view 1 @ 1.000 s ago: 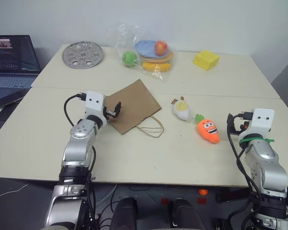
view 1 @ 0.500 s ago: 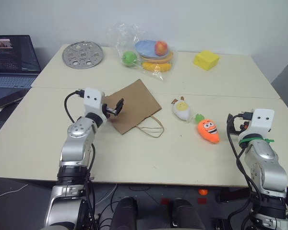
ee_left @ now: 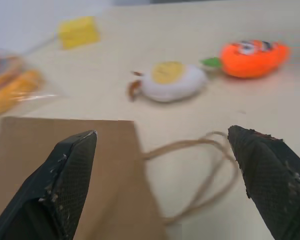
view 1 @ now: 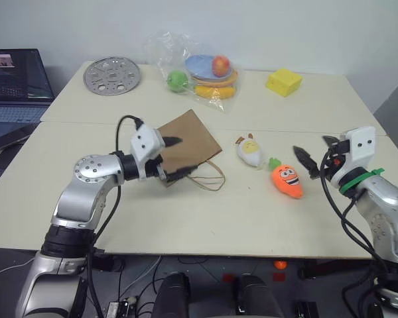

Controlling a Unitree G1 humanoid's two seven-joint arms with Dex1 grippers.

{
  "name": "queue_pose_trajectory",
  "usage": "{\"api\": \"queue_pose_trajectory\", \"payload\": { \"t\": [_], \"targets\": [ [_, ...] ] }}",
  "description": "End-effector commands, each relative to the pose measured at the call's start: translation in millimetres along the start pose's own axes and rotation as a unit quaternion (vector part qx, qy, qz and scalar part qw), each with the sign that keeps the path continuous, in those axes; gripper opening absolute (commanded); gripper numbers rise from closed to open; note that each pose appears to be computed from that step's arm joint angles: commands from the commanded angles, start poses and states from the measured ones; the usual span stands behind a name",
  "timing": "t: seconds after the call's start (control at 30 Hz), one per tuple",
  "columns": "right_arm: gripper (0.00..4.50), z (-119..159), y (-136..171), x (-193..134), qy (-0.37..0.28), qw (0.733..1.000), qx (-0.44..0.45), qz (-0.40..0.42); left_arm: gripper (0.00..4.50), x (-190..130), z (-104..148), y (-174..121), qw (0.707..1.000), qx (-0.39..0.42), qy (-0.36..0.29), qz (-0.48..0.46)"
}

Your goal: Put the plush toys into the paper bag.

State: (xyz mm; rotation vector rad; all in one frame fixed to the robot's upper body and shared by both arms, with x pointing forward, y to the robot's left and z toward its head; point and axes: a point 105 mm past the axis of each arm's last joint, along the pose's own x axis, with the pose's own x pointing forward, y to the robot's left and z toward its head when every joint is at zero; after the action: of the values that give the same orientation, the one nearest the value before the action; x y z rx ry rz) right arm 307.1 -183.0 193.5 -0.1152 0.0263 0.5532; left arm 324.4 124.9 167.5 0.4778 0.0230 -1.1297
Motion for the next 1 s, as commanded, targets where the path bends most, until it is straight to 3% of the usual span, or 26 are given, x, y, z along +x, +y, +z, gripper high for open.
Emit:
{"api": "queue_pose_trajectory", "payload": {
  "t": [0.03, 0.2, 0.37, 0.83, 1.0],
  "targets": [
    [4.5, 10.4, 47.9, -7.6, 0.012, 0.992, 0.008, 0.127, 4.47, 17.6, 2.3, -16.2, 0.997, 0.054, 0.01, -0.05],
    [4.5, 4.7, 75.5, -6.9, 0.032, 0.987, 0.004, 0.158, 4.47, 41.5, -8.8, -15.8, 0.997, 0.063, 0.02, -0.039],
    [4.5, 3.3, 72.3, -2.0, 0.018, 0.994, 0.009, 0.11, 4.47, 54.9, -14.6, -9.5, 0.997, 0.071, 0.021, -0.026],
    [4.5, 1.7, 59.7, -1.5, 0.014, 0.999, -0.003, 0.053, 0.17, 59.7, -18.7, -5.1, 0.997, 0.076, 0.011, -0.026],
    [4.5, 1.4, 59.4, -0.2, 0.013, 0.998, -0.005, 0.053, 0.03, 56.4, -6.8, 2.9, 0.998, 0.063, -0.01, -0.023]
  ]
}}
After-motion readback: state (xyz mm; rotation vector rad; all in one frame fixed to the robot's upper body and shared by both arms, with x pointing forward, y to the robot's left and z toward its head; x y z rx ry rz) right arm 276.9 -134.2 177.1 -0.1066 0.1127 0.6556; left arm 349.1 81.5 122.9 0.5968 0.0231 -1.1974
